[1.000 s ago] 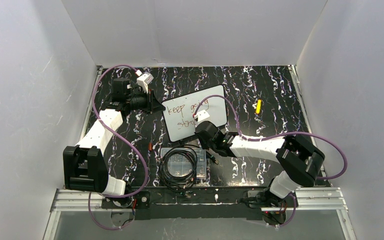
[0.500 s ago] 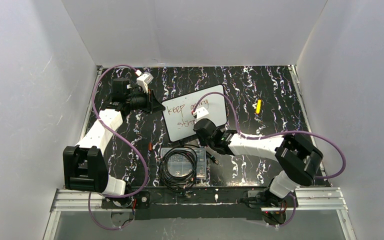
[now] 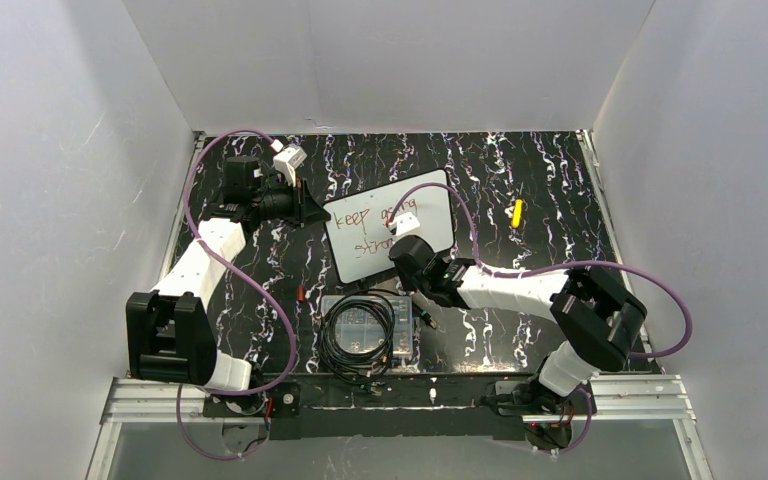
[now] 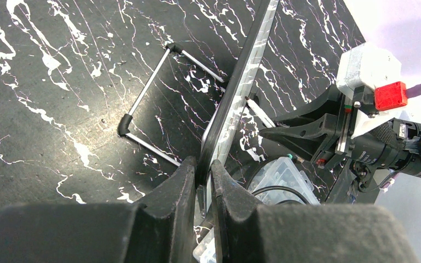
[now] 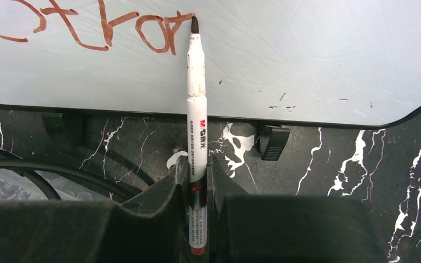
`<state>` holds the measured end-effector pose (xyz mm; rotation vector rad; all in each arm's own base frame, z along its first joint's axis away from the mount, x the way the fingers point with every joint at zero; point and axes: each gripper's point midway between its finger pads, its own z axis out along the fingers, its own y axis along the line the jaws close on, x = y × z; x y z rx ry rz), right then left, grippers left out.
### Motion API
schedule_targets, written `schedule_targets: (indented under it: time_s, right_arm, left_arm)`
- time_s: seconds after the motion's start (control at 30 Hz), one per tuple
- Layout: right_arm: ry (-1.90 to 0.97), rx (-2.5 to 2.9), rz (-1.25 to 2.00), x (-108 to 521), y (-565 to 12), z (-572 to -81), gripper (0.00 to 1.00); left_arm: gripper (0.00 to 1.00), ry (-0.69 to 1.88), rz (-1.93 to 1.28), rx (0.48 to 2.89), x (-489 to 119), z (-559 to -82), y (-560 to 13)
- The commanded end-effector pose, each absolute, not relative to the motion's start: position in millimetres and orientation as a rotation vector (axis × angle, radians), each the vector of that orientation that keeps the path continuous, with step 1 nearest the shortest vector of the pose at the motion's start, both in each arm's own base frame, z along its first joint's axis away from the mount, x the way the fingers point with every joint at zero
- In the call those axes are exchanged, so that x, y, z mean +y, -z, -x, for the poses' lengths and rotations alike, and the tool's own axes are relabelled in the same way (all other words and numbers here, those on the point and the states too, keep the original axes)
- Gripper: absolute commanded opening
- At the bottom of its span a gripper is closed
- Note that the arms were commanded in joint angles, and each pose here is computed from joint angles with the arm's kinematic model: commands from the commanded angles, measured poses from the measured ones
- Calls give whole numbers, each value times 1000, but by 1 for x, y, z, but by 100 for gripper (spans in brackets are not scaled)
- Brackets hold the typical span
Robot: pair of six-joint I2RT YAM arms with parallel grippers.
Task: Write a sentence on the whiteboard
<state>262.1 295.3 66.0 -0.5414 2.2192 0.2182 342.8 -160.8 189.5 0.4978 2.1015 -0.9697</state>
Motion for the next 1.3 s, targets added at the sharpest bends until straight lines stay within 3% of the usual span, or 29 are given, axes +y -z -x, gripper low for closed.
schedule_targets:
  time_s: [0.0, 1.27]
  right_arm:
    - [-215, 2254, 526, 291, -59, -259, 1]
    - [-228, 2200, 504, 287, -80, -279, 1]
  left_arm:
    - [0, 943, -521, 2018, -159, -349, -218]
    - [0, 945, -521, 2018, -159, -350, -218]
